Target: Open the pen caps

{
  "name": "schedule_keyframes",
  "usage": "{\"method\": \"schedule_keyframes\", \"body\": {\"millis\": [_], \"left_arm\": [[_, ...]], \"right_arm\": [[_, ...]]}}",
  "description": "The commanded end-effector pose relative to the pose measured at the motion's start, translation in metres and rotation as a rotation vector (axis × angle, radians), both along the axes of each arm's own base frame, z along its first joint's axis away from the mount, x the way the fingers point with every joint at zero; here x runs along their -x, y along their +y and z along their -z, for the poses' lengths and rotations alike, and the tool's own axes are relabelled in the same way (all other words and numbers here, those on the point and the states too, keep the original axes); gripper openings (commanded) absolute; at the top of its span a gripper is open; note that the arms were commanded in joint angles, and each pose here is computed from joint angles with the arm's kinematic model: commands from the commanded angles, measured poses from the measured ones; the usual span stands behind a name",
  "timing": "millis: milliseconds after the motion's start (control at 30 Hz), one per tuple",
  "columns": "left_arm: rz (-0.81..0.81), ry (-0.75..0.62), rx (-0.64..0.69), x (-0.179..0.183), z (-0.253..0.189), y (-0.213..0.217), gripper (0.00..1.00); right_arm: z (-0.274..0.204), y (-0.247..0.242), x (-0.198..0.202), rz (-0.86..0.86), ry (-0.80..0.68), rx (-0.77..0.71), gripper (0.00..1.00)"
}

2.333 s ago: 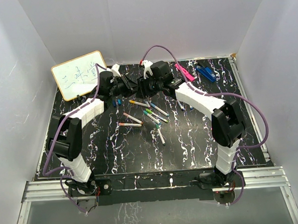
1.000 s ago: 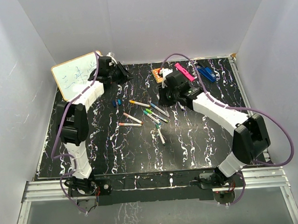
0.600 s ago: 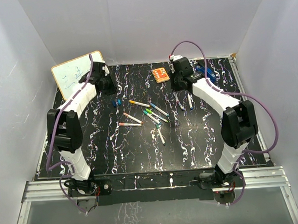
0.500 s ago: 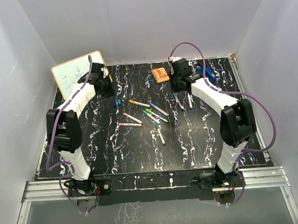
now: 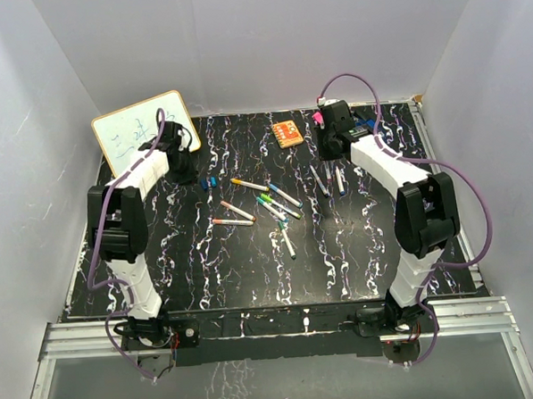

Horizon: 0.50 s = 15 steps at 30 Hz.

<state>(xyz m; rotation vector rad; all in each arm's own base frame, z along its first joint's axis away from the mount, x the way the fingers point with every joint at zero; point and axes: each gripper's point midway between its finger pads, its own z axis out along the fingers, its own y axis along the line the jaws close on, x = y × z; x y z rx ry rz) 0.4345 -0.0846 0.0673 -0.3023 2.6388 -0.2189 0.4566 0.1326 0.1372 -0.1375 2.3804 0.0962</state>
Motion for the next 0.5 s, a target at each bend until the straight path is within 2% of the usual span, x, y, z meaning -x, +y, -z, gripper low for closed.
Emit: {"method": "schedule_keyframes", "body": {"millis": [0, 467], "left_arm": [[-0.012, 0.03, -0.021, 0.003, 0.013, 0.008, 0.0], [-0.026, 0.089, -0.017, 0.009, 0.047, 0.009, 0.0]], "right_arm": [[-0.025, -0.001, -0.021, 0.011, -0.084, -0.006, 0.0], [-0.013, -0.003, -0.032, 0.009, -0.077, -0.017, 0.0]]}}
